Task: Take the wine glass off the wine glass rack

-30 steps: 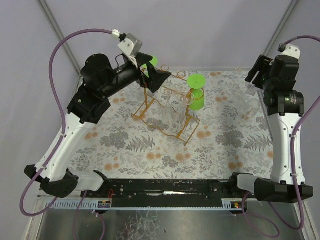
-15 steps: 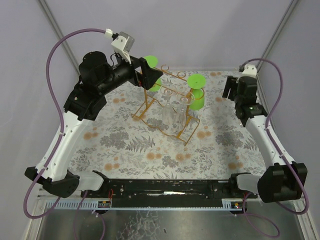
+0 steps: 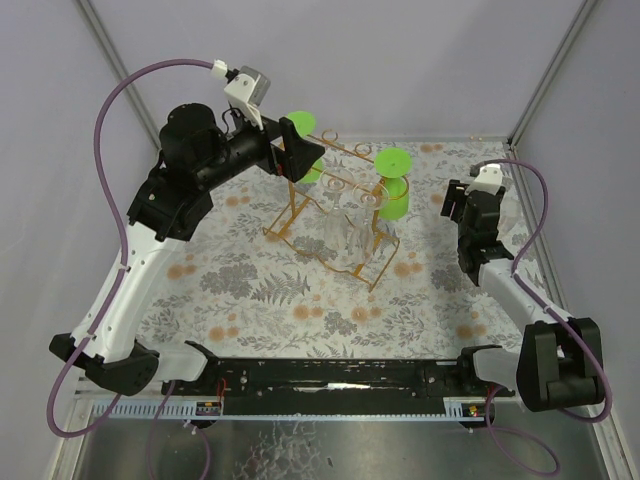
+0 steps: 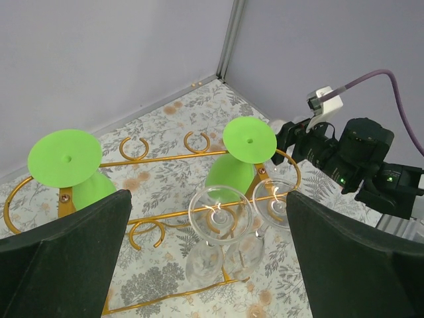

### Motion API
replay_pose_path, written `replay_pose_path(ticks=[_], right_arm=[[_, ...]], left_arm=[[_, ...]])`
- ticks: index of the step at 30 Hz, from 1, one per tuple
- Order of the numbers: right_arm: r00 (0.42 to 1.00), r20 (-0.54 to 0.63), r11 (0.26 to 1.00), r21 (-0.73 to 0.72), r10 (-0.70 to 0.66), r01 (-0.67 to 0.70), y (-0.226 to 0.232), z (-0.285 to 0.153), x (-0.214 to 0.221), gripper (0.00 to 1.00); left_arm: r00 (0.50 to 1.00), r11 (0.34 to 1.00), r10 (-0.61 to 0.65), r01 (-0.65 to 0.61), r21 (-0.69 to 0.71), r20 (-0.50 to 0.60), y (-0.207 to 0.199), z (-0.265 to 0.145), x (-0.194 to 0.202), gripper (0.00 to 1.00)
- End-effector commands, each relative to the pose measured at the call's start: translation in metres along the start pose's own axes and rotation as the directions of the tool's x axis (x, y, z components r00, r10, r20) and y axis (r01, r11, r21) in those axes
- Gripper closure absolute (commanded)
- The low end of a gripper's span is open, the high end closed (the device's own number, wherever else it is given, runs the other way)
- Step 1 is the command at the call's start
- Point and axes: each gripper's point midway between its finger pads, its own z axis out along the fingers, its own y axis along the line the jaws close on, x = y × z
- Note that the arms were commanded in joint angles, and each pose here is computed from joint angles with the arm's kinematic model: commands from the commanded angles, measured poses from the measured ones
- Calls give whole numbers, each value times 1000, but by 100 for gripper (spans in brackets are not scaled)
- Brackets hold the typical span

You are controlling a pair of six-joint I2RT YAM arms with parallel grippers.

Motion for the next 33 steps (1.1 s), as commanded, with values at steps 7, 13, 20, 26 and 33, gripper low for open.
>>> replay_pose_path(ticks=[7,13,20,26,33], right_arm=[[980,172,994,30,97,-104,-3,5,-34,76],[986,135,994,33,97,-103,-4,3,-19,74],[990,104,995,30,92,-96,-3,2,-10,70],[992,83,994,34,97,-100,-2,3,-4,66],[994,58,995,44,90,-93,-4,3,5,64]], left_arm=[[1000,1000,15,-15,-16,3,1,-9,-6,0],[1000,1000,19,-19,-9,-4,2,-8,-3,0],[1000,1000,22,-22,6,-6,0,-6,-2,0],[1000,1000,26,-26,12,-7,0,-7,-2,0],[1000,1000,24,-23,14,-7,-1,-9,-1,0]])
